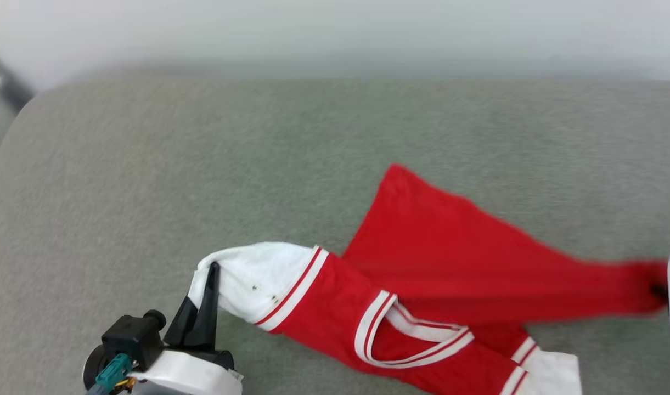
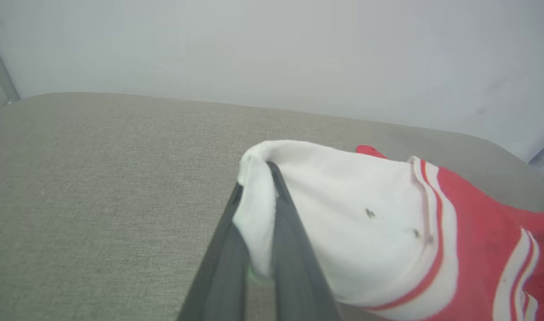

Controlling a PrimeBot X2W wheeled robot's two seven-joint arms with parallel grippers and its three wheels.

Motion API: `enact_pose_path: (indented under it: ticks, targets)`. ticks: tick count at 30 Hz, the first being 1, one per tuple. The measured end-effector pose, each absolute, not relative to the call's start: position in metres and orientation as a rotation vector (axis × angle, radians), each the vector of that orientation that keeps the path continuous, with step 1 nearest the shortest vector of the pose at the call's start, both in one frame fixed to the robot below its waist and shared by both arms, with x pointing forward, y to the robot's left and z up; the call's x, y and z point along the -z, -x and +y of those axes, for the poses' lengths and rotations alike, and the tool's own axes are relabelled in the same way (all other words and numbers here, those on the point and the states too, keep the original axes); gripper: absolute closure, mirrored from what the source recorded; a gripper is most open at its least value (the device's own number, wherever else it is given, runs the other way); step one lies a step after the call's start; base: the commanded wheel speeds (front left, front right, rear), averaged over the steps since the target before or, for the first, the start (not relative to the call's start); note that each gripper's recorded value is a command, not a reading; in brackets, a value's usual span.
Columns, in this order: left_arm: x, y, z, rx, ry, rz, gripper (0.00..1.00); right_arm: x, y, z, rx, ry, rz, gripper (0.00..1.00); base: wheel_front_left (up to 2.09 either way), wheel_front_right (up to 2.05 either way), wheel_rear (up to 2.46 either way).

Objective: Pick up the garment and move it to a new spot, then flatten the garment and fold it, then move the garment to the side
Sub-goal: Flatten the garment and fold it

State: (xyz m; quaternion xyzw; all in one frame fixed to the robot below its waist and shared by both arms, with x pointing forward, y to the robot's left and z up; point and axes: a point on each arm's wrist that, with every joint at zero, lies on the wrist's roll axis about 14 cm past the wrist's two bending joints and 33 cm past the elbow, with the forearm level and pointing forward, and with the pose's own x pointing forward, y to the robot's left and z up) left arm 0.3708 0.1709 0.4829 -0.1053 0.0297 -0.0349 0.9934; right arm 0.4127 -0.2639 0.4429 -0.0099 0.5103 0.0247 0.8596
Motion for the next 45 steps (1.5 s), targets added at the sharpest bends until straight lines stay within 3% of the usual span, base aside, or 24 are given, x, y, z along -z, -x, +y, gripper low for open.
enact_pose_path:
  ticks: [7,12,13,14,15,22,26,27,32,45]
  targets:
    - [-0.497,-0.37,0.154,0.146,0.19,0.052,1.0,-0.397,-0.276,-0.286,0.041,-0.125,1.225,1.0,0.0,0.0,0.0]
    - [-0.503,-0.372,0.141,0.199,0.173,0.058,1.0,-0.368,-0.209,-0.266,0.064,-0.26,1.296,1.0,0.0,0.0,0.0]
    - [-0.504,-0.373,0.138,0.209,0.172,0.057,1.0,-0.363,-0.202,-0.262,0.065,-0.283,1.302,0.87,0.0,0.0,0.0]
    - [-0.504,-0.373,0.136,0.217,0.171,0.063,1.0,-0.361,-0.2,-0.256,0.061,-0.31,1.288,0.0,0.0,0.0,0.0]
    - [-0.5,-0.376,0.135,0.224,0.167,0.083,1.0,-0.368,-0.22,-0.254,0.066,-0.313,1.166,0.0,0.0,0.0,0.0]
    - [-0.491,-0.381,0.134,0.23,0.165,0.121,1.0,-0.423,-0.313,-0.265,0.052,-0.226,0.747,0.0,0.0,0.0,0.0]
    - [-0.488,-0.387,0.132,0.24,0.17,0.127,1.0,-0.442,-0.36,-0.253,-0.002,-0.216,0.639,0.0,0.0,0.0,0.0]
    - [-0.486,-0.394,0.128,0.253,0.173,0.129,1.0,-0.442,-0.386,-0.23,-0.082,-0.203,0.682,0.0,0.0,0.0,0.0]
    - [-0.481,-0.402,0.126,0.262,0.181,0.133,1.0,-0.426,-0.411,-0.189,-0.223,-0.143,0.872,0.0,0.0,0.0,0.0]
    - [-0.451,-0.416,0.134,0.222,0.21,0.165,1.0,-0.374,-0.447,-0.101,-0.487,0.046,1.222,0.0,0.0,0.0,0.0]
